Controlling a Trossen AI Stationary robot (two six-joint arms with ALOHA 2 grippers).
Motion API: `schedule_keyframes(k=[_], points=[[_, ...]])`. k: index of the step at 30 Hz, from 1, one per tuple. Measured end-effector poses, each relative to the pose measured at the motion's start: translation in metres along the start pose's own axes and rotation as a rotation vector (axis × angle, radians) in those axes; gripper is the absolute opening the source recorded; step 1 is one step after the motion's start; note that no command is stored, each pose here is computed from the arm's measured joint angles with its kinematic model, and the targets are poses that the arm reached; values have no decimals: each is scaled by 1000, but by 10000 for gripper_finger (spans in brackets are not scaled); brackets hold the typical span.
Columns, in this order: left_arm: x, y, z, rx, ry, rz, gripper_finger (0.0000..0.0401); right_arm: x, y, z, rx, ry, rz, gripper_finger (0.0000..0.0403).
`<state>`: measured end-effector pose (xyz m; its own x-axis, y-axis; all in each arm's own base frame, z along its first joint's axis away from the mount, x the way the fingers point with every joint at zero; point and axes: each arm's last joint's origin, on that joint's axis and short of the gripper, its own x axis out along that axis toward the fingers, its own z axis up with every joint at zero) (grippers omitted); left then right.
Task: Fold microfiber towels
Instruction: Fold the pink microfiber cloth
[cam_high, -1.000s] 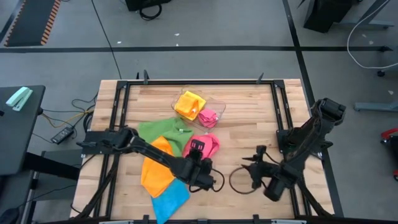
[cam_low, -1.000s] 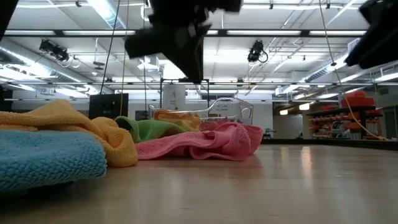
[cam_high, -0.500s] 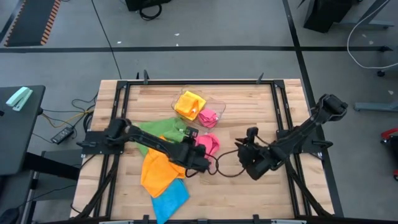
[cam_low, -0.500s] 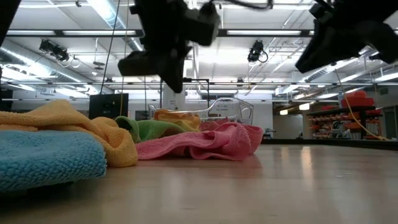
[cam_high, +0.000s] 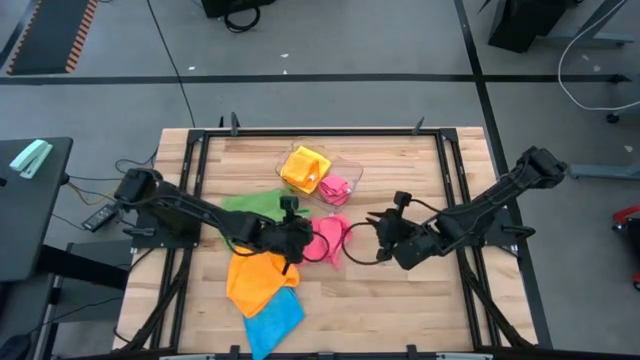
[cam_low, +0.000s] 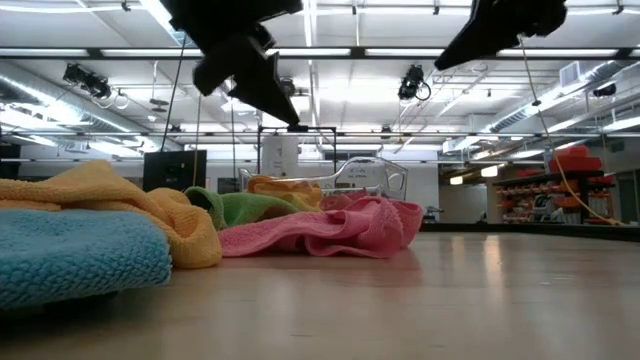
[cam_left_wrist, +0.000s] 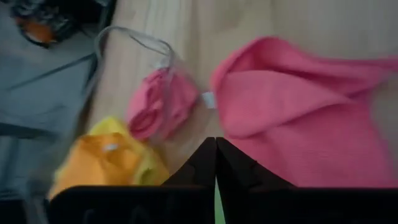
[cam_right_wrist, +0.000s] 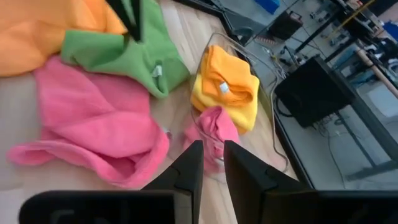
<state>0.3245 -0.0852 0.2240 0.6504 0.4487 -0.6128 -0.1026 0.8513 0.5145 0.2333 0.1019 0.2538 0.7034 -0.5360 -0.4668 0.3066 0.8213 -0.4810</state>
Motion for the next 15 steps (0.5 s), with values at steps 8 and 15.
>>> schedule_keyframes(k=[8,15], points=[[-2,-8,-9,-274,-10,-201,27,20,-4,-1,9,86,105,74],[-3,-20,-10,-458,26,-272,13,33,16,-29,20,29,306,74]])
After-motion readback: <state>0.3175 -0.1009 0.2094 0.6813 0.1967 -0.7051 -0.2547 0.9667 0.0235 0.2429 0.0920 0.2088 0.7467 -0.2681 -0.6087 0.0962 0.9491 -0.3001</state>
